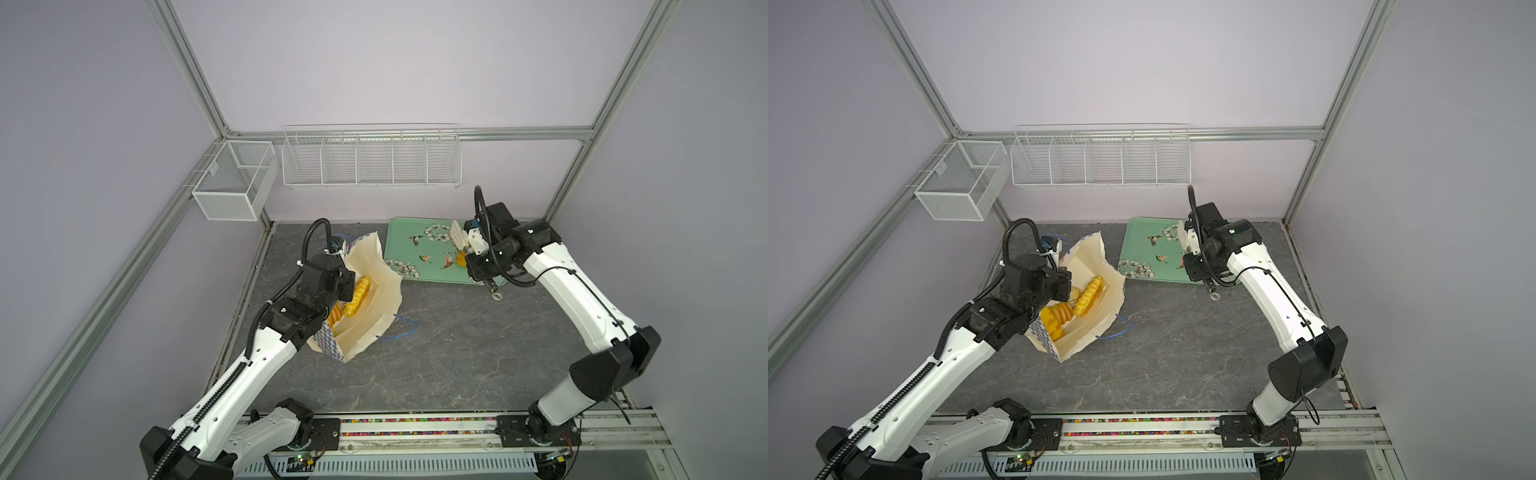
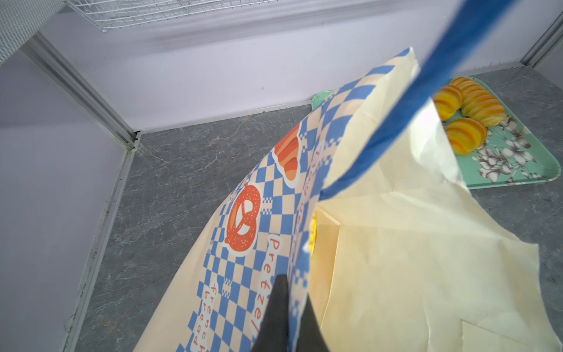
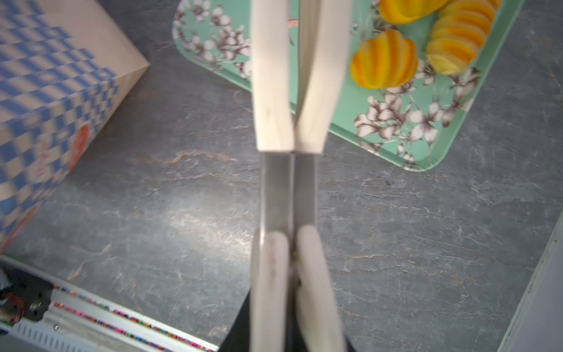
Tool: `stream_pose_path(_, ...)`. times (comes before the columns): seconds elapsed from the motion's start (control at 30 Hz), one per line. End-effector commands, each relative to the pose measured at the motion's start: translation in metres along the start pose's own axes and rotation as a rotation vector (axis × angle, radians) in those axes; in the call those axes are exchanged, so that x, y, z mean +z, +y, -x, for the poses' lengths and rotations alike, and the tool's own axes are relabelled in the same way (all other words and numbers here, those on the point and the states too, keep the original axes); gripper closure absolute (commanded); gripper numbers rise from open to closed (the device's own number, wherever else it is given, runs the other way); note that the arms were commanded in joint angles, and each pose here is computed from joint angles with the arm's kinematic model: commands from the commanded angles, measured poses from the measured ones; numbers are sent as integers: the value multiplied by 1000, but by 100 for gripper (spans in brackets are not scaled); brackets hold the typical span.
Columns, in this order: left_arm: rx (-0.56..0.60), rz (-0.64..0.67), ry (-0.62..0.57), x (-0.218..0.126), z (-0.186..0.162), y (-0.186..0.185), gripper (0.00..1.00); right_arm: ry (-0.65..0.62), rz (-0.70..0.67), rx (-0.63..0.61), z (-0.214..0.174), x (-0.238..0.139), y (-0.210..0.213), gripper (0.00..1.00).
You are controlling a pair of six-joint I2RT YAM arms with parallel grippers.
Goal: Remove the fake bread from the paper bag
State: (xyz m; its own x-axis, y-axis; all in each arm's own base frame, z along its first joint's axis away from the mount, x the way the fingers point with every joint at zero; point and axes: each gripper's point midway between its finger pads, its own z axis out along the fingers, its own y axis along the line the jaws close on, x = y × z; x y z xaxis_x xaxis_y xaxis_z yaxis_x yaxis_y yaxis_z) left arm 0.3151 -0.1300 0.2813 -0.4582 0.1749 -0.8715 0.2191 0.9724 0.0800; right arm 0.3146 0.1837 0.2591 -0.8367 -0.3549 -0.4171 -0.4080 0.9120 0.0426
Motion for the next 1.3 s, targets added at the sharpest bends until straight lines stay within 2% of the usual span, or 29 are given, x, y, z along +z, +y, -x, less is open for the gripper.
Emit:
stream_pose_path(0.0, 56, 81, -3, -6, 10, 17, 100, -44, 25, -41, -7, -38, 30, 92)
stream_pose_path(0.17, 114, 155, -30, -13, 30, 29, 100, -110, 158, -92, -16, -64, 77, 92)
stream_pose_path(0.37, 207, 224, -52, -24, 60, 43, 100, -121, 287, -116, -20, -78, 100, 92)
stream_pose_path(0.53, 223, 256, -59, -24, 66, 47, 100, -134, 393, -110, -15, -82, 124, 92)
stream_pose_path(0.77, 194, 196, -32, -11, 61, 33, 100, -62, 454, -162, -37, -69, 166, 92)
stream_pose_path(0.97, 193, 142, -39, -3, 54, 7, 100, 54, 512, -151, -50, -38, 201, 91)
stream_pose_path(1.27, 176, 88, -89, -10, 57, -16, 100, 197, 519, -90, -55, 2, 223, 79)
